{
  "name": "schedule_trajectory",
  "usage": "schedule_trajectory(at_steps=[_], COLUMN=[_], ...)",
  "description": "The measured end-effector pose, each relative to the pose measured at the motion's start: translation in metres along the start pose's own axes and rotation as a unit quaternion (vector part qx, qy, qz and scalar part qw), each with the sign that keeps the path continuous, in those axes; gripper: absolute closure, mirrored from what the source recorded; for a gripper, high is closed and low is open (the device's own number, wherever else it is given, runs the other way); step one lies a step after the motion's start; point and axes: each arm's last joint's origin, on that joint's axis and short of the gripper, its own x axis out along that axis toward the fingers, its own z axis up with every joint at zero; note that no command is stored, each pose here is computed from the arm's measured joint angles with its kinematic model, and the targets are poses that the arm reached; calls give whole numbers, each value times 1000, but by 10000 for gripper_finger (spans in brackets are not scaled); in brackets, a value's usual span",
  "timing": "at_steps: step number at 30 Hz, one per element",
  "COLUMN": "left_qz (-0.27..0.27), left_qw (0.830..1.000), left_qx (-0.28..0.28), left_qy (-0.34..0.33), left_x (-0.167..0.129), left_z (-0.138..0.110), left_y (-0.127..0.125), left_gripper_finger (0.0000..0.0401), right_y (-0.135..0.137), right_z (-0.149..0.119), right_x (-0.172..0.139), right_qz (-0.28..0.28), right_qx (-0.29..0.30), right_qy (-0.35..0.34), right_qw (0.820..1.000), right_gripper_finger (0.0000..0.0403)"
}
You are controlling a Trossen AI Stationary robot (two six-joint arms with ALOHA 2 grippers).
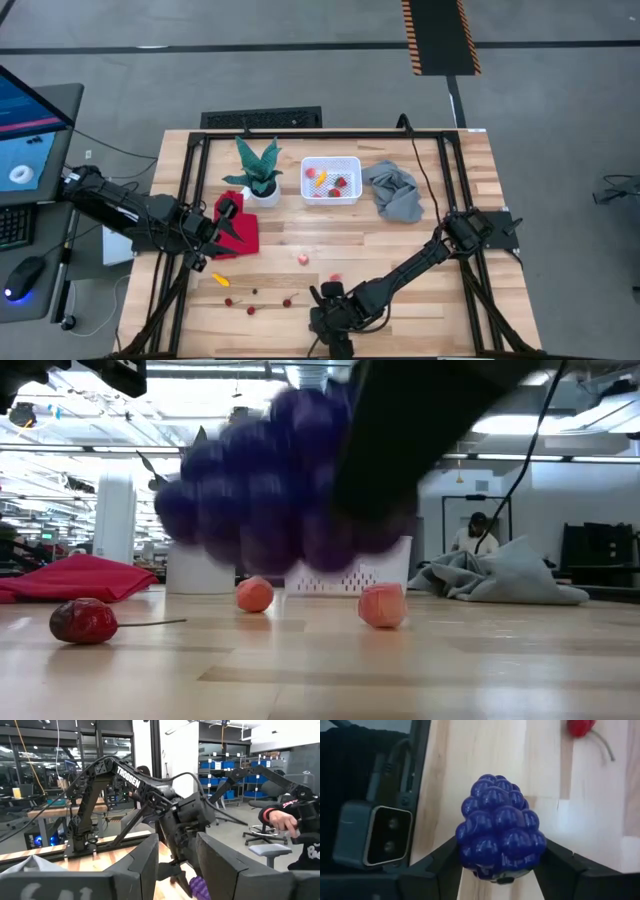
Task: Pick and placing Produce into tupperware
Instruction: Put the violet grapes into the white bin
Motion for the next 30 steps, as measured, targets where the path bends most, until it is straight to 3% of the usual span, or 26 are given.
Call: schedule_trajectory(at_steps=[11, 18, 25, 30], left_qz=[0, 0, 0, 1], left_qw=[1000, 1000, 1000, 1000], left_qx=[0, -4, -4, -4], left_qy=[0, 5, 6, 8], left_x=[0, 0, 0, 0], left_z=[0, -1, -1, -1], left_y=[0, 0, 0, 0], left_gripper_finger=[276, 276, 276, 276], right_y=[-13, -23, -34, -40], right_z=[29, 52, 67, 71], right_x=[-30, -56, -125, -189], right_qz=[-28, -26, -22, -22], right_qx=[-51, -102, -121, -151], right_qy=[-2, -42, -113, -189], right_qw=[998, 994, 986, 970], right_gripper_finger=[172, 172, 172, 172])
